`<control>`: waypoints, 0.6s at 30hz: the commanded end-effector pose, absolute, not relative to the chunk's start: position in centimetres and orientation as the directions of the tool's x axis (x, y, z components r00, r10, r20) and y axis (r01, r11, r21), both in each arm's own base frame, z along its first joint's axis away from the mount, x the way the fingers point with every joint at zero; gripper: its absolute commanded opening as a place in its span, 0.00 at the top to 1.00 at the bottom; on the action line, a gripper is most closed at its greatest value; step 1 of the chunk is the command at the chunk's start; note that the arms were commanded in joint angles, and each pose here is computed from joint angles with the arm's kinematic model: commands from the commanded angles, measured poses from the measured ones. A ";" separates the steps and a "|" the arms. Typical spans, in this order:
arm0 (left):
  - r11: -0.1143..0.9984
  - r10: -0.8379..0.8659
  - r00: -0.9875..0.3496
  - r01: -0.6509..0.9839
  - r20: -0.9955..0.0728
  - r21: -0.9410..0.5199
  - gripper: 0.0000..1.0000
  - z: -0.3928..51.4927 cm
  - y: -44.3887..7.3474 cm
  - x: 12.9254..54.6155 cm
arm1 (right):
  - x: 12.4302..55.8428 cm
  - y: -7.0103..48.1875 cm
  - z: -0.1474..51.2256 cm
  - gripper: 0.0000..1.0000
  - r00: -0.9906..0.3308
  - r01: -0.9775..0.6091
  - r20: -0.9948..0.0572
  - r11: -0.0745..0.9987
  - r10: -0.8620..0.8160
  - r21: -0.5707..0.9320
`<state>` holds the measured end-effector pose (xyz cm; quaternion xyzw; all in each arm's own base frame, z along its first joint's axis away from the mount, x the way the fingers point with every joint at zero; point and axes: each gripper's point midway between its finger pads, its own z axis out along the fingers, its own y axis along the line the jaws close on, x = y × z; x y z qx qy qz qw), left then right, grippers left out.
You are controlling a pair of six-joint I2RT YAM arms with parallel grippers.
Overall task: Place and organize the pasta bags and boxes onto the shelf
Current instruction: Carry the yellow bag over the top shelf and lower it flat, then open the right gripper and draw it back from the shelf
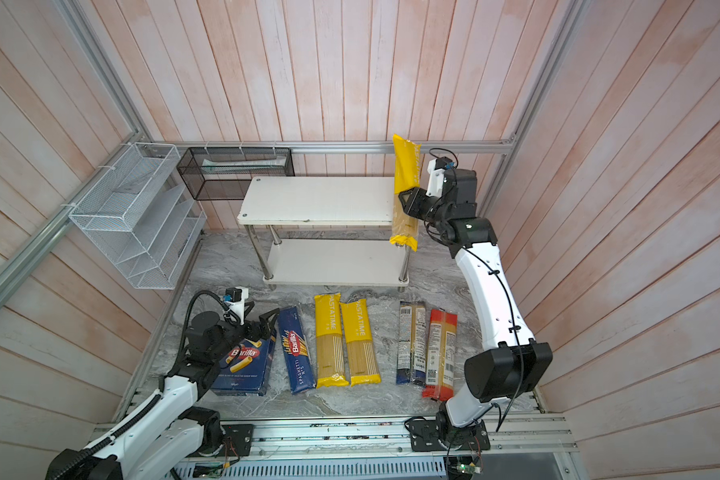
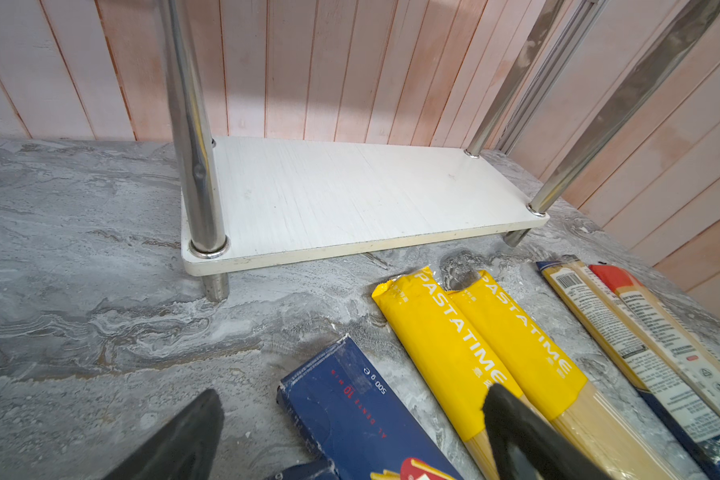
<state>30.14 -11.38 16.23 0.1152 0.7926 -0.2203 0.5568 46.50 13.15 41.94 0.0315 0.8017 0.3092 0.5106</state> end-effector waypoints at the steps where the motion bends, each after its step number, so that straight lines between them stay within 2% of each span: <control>1: 0.866 -0.050 -0.319 0.458 -0.946 -0.200 0.00 17.3 -11.8 30.2 | 46.8 13.0 47.3 0.64 -0.324 -0.350 -0.858 0.792 0.399 0.501; 13: 0.869 -0.053 -0.314 0.453 -0.948 -0.199 0.00 17.3 -11.7 30.1 | 46.6 12.9 47.6 0.60 -0.320 -0.345 -0.853 0.788 0.412 0.510; 18: 0.869 -0.053 -0.313 0.453 -0.948 -0.198 0.00 17.3 -11.7 30.1 | 45.0 12.4 48.4 0.58 -0.303 -0.346 -0.881 0.819 0.364 0.457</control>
